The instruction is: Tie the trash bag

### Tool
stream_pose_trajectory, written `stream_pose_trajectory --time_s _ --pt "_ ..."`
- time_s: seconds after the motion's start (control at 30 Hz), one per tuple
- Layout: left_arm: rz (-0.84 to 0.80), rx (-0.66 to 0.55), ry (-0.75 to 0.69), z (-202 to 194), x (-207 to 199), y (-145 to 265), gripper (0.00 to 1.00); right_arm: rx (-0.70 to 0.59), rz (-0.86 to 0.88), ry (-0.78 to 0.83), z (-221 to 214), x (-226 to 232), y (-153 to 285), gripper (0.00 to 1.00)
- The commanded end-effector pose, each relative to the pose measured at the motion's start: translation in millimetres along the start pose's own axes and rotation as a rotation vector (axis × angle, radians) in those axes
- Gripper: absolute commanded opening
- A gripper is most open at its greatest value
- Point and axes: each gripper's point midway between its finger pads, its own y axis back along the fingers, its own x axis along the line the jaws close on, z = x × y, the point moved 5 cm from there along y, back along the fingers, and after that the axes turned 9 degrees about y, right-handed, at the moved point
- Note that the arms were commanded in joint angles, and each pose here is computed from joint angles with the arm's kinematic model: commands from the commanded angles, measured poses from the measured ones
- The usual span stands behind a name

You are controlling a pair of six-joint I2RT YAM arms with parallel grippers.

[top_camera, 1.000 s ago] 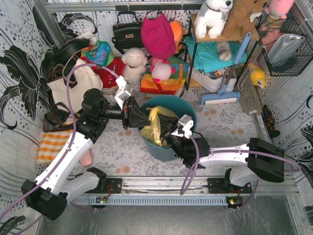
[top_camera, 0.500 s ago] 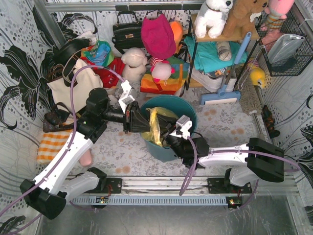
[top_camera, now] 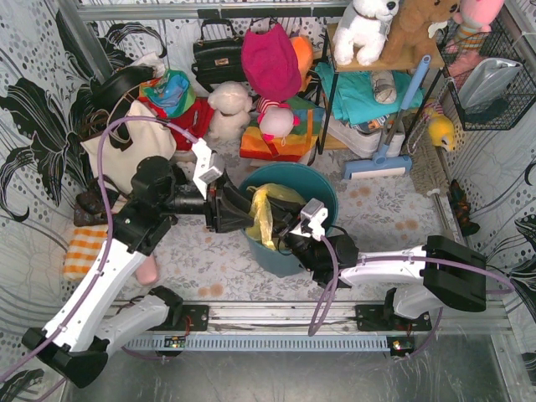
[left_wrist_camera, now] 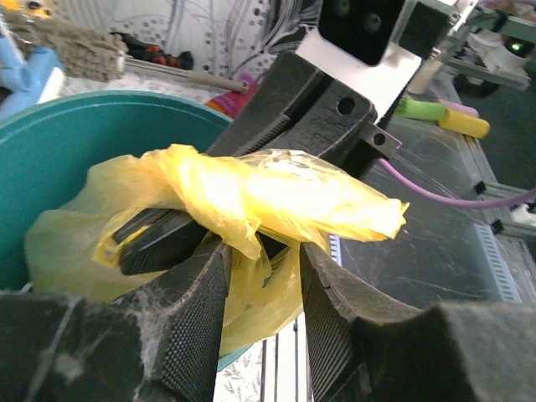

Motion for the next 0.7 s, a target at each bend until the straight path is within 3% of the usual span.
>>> stream_pose_trajectory --time_s 0.0,0.43,0.67 --pt "0.166 -0.129 -0.066 30 0 8 0.47 -0.141 -0.002 -0.063 35 -3 -4 0.00" --pt "0.481 -0.414 -0.015 73 -1 37 0.49 -0.142 0.000 -0.045 35 -3 -5 0.00" --pt "0.488 -0.378 0.128 59 14 28 0.48 -0.148 0.022 -0.053 35 2 -7 0.00"
